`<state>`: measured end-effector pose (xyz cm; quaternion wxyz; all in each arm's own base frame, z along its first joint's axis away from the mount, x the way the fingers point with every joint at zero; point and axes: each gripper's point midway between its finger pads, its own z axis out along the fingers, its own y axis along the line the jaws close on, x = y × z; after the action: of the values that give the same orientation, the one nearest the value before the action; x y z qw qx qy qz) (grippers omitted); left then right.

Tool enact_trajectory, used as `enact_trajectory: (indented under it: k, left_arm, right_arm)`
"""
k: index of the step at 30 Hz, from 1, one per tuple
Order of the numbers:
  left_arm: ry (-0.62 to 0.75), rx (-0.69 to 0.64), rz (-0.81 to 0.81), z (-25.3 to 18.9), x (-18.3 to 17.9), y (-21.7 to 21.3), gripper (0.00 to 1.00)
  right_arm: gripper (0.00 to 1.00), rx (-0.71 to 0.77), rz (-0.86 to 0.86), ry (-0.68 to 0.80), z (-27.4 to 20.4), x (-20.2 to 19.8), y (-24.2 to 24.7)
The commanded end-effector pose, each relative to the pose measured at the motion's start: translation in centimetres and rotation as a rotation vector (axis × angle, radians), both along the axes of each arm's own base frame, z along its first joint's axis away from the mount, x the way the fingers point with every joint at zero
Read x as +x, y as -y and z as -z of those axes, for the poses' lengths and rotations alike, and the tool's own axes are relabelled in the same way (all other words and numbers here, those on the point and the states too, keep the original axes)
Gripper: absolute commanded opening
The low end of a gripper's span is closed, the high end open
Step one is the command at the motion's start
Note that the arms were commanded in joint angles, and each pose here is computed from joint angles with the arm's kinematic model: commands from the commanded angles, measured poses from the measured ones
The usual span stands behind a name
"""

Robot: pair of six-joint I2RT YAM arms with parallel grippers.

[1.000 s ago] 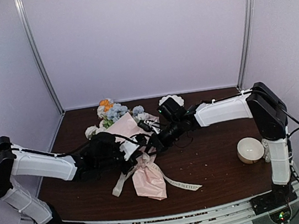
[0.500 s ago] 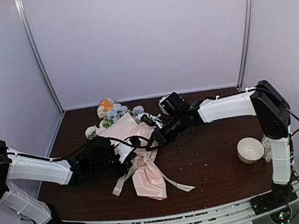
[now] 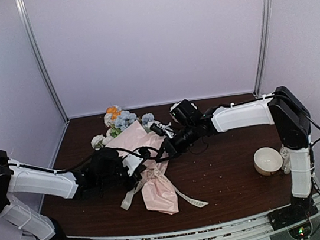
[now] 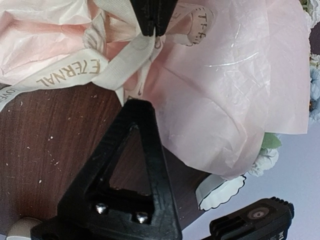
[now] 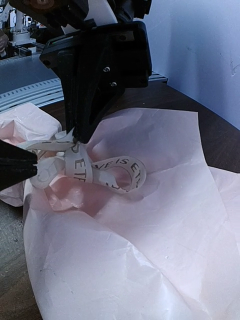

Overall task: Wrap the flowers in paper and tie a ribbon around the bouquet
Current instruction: Tie the ribbon around the folded bouquet.

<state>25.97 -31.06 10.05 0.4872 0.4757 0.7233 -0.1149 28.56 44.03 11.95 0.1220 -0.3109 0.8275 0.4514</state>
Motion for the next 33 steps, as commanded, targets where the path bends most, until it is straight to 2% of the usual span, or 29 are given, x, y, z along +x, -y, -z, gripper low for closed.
enact_trajectory:
  k: [1,2,5,8,10,13,18,25,28,33]
  left_arm:
    - [0.011,-0.065,0.006,-1.7,-0.3,0.0,0.06]
    - [0.012,-0.069,0.007,-2.2,-0.3,-0.1,0.19]
    - [0.032,-0.07,0.0,-3.7,-0.4,-0.6,0.43]
    - [0.036,-0.045,0.002,-4.5,-1.0,-1.7,0.6]
    - [0.006,-0.012,0.023,-4.1,-1.8,-2.3,0.66]
    - [-0.037,0.032,-0.016,-3.3,-1.8,-4.1,0.66]
    - [-0.06,0.016,-0.076,-3.2,-0.4,-5.8,0.58]
    - [-0.067,0.101,-0.014,-2.3,1.4,-3.9,0.65]
    - [-0.142,0.121,0.01,-0.8,2.3,-3.6,0.65]
    - [-0.259,0.075,0.026,-0.2,4.0,-3.2,0.65]
  right_arm:
    - [0.0,0.029,0.033,0.044,-2.0,0.8,0.1]
    - [0.0,0.025,0.029,0.041,-1.8,0.6,0.0]
    - [0.0,0.013,0.021,0.029,-1.1,0.2,0.0]
    - [0.0,0.018,0.016,0.028,-1.1,0.0,0.0]
    - [0.0,0.022,0.015,0.031,-1.3,0.0,0.0]
    - [0.0,0.028,0.011,0.035,-1.6,0.0,-0.1]
    - [0.0,0.028,0.002,0.035,-1.6,-0.2,-0.3]
    - [0.0,0.02,-0.003,0.032,-1.4,-0.5,-0.2]
    - [0.0,0.017,-0.003,0.035,-1.4,-0.6,-0.2]
    - [0.0,0.007,-0.011,0.037,-1.2,-0.8,-0.1]
